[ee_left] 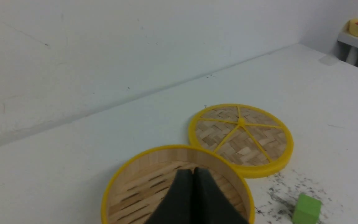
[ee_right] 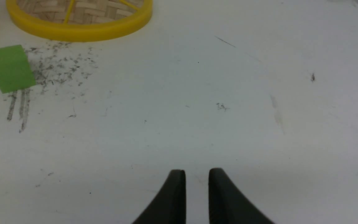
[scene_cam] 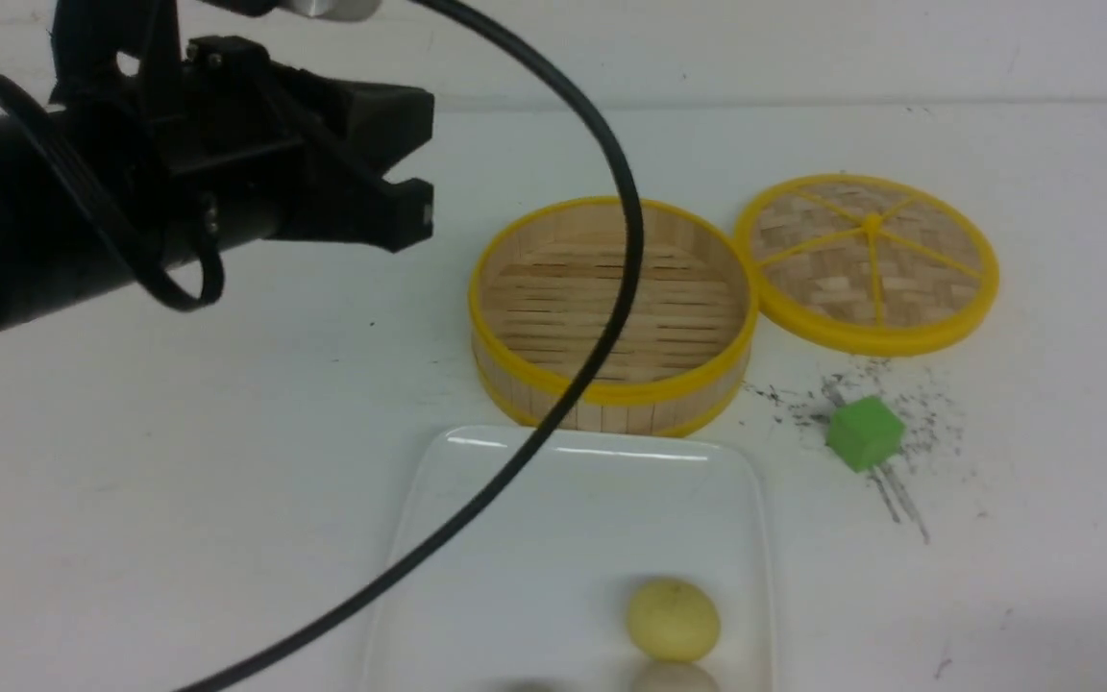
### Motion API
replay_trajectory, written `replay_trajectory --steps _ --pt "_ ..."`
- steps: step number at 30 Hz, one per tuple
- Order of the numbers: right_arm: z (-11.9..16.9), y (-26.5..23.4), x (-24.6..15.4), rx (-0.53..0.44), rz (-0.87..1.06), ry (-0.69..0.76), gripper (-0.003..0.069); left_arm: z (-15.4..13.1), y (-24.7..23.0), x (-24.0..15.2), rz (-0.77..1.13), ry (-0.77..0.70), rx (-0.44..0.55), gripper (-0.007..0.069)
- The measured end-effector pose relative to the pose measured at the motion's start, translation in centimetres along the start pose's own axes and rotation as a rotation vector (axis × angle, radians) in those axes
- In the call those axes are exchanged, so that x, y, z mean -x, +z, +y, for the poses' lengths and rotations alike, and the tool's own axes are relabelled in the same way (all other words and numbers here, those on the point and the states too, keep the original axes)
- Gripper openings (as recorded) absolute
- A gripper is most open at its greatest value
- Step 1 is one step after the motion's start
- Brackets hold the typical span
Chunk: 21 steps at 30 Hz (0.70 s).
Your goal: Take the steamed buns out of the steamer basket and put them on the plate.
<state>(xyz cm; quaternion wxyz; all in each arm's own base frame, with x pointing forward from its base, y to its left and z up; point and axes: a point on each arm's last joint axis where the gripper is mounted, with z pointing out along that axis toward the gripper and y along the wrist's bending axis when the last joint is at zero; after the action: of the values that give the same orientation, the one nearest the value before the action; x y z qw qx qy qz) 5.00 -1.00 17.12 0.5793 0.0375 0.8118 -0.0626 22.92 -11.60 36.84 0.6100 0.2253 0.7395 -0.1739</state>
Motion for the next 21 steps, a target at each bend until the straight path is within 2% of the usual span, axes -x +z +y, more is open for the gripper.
replay_trajectory --steps 4,11,13,17,21 --pt "0.0 0.0 0.0 0.000 0.000 0.000 0.0143 0.6 -0.4 0.6 -0.045 0.001 0.075 0.0002" --pt "0.0 0.0 0.0 0.000 0.000 0.000 0.0152 0.9 -1.5 1.4 -0.093 0.081 0.128 0.0002" --pt "0.0 0.0 0.0 0.000 0.000 0.000 0.0153 1.2 -1.6 1.5 -0.106 0.074 0.162 0.0002" --pt "0.0 0.0 0.0 0.000 0.000 0.000 0.0161 2.4 -1.9 1.9 -0.157 0.009 0.290 0.0002" --pt "0.0 0.0 0.0 0.000 0.000 -0.001 0.0165 2.9 -2.1 2.0 -0.175 -0.053 0.345 0.0002"
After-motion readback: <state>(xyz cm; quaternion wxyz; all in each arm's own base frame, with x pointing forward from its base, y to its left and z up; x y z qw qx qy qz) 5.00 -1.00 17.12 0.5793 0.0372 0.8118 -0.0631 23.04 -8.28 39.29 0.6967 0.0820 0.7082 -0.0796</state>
